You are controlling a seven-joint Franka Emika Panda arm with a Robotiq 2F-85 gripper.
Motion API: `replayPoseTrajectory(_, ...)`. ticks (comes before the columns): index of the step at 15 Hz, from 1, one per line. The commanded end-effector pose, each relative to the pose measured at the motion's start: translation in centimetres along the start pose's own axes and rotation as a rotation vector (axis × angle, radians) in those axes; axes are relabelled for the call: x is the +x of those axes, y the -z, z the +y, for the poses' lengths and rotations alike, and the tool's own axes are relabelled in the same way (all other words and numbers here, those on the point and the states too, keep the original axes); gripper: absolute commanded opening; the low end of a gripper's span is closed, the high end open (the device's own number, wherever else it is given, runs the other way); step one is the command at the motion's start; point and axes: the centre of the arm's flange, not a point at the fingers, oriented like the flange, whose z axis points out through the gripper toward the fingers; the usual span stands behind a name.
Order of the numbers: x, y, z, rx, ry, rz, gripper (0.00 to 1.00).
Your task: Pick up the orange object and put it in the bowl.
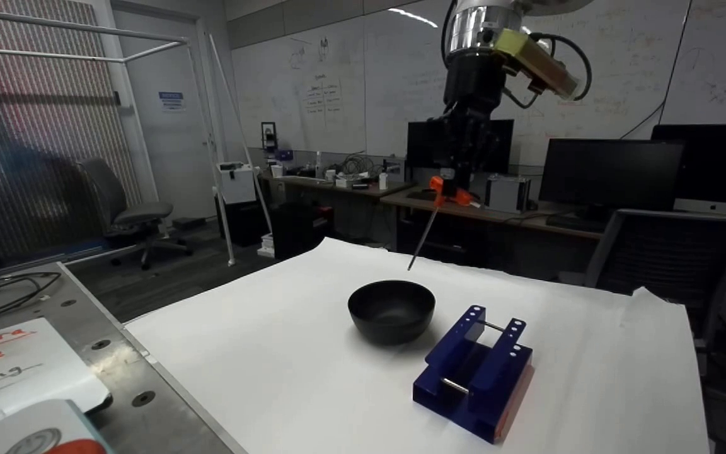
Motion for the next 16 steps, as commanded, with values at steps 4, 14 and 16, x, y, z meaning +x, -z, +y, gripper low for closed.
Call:
replayPoseTrajectory(4,4.6,-7.0,2.0,0.098,-0.254,0.239,0.09)
replayPoseTrajectory(14,8.3,-16.9,7.1,0.116,-0.544,0.216,0.10)
replayPoseTrajectory(16,8.4,-17.2,7.4,0.135,-0.564,0.201,0.14)
